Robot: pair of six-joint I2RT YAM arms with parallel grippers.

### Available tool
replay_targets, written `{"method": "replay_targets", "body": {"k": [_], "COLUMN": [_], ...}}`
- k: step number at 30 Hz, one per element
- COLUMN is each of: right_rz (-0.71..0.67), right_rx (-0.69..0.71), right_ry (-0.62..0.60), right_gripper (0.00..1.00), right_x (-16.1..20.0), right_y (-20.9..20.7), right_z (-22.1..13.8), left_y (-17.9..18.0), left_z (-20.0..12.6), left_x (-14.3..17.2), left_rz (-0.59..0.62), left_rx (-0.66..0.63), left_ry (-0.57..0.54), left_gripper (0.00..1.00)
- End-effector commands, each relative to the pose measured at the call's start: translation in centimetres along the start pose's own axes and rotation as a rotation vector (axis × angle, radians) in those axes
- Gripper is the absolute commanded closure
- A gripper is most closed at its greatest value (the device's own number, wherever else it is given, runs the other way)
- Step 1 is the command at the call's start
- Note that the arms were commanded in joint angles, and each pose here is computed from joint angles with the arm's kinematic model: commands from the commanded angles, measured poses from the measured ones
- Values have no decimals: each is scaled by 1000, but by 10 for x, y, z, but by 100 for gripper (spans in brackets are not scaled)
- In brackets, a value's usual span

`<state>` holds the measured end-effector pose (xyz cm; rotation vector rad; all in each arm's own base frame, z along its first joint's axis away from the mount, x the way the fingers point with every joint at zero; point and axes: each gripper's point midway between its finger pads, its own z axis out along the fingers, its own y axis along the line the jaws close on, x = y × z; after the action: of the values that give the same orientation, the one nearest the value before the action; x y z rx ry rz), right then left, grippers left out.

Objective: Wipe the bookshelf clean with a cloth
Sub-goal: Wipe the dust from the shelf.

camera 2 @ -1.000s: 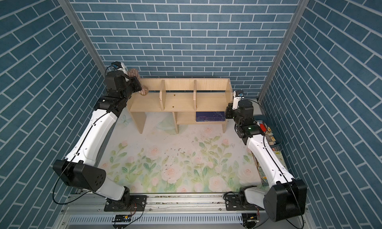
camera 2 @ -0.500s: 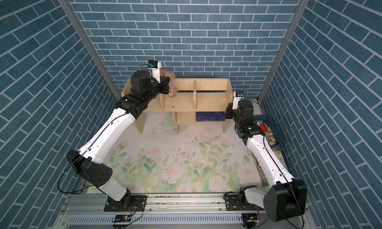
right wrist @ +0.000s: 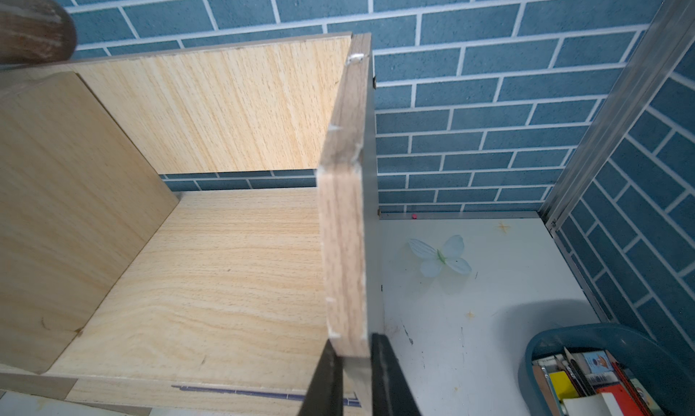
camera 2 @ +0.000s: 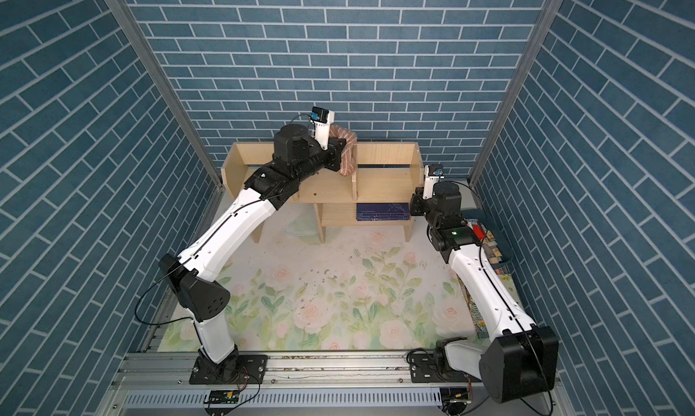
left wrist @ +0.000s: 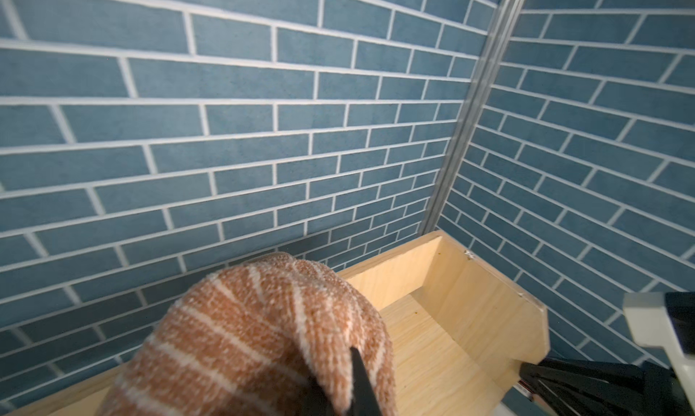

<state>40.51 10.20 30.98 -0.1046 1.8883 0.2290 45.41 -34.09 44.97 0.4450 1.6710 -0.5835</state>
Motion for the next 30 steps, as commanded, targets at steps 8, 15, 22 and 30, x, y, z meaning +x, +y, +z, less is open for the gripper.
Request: {"method": "replay_targets", "body": {"k": [8,15,22,30], "right_rz": [40,40,38,30], "right_rx": [-106,-111,-108,46], "right_ry": [104,103,105,37], "right_gripper": [100,100,100,62], "right_x": [25,26,28,-9], "right_y": [24,25,24,1], "right_z": [-7,-6,-5,-37], "left_y": [-18,69,97,69], "left_z": [14,-16,-48,-77], "left_x": [30,30,18,-4], "left_rz": [71,15,-14,-5], "left_rx": [-105,-394,-428,-259], "left_ry": [74,73,29,-44], "left_gripper": [100,100,100,100]}}
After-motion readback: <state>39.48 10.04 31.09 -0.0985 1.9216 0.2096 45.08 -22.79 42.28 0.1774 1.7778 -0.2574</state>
